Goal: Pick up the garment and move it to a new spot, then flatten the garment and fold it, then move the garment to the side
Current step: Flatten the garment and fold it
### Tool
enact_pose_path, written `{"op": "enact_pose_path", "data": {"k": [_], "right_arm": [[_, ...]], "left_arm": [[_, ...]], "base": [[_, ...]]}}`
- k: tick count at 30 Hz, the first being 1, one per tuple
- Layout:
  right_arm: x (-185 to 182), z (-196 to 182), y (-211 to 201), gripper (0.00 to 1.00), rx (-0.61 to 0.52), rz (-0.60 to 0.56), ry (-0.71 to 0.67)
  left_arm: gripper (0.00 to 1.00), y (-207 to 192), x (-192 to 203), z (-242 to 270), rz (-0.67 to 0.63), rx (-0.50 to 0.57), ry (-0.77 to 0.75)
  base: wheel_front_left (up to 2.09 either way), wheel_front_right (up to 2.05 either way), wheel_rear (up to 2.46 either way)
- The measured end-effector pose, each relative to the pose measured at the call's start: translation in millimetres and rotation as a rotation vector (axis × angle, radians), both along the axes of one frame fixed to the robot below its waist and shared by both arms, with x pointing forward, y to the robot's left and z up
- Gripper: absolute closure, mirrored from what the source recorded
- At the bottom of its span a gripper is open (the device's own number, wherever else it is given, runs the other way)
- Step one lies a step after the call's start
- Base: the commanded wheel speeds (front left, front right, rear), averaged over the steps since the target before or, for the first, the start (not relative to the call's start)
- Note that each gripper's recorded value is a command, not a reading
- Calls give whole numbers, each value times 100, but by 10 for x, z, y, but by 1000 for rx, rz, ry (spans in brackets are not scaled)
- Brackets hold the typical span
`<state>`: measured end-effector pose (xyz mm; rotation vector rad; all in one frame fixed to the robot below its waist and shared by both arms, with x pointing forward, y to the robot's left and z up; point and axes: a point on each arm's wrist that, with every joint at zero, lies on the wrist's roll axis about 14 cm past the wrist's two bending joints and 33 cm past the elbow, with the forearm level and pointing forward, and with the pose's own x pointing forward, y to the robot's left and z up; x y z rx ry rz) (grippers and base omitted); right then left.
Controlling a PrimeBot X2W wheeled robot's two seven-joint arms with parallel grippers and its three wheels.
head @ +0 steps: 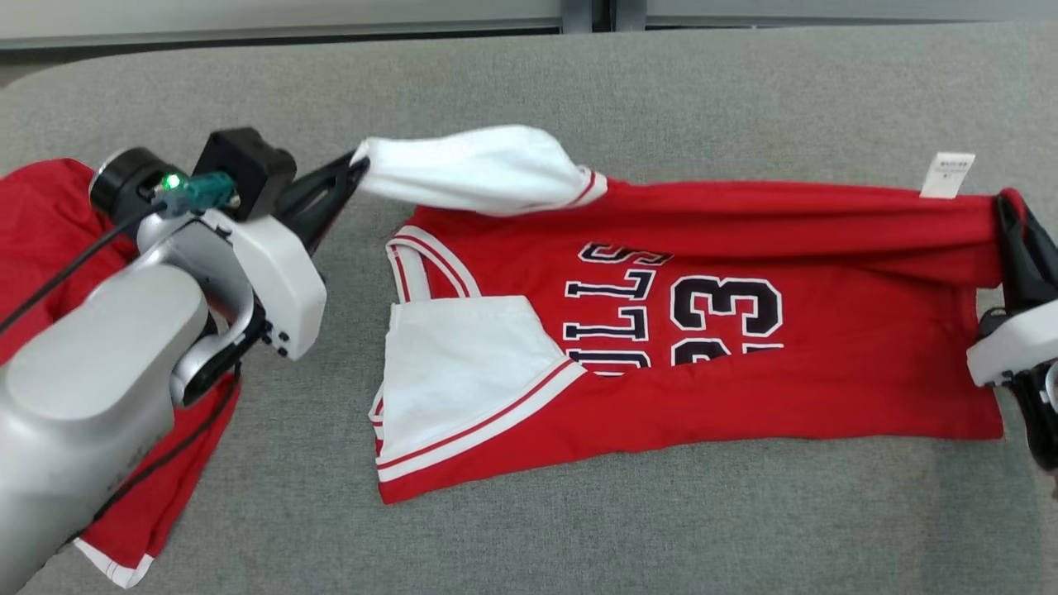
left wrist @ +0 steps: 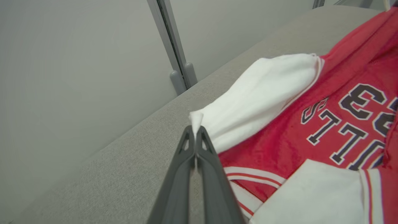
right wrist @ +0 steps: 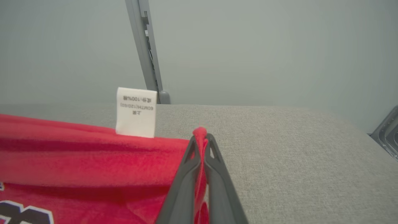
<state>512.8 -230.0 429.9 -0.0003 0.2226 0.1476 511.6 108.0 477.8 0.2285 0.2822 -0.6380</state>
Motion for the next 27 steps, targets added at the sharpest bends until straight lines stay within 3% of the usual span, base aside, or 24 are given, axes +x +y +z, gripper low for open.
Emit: {"op": "enact_pose_path", "data": {"k": [10, 18, 26, 27], "right_arm": [[-540, -75, -9, 100, 47, 34, 127], [-792, -199, -117, 100, 56, 30, 241], [-975, -343, -118, 100, 70, 36, 342], [-996, -367, -122, 13, 78, 31, 356]], "left_arm": [[100, -39, -946, -57, -60, 3, 159], [100, -102, -1314, -204, -94, 22, 258], [100, -160, -1415, -325, -103, 27, 298], [100, -153, -1413, -343, -104, 36, 296]], "base": [[0, 0, 0], [0, 0, 0], [0, 0, 0], [0, 0, 0]]}}
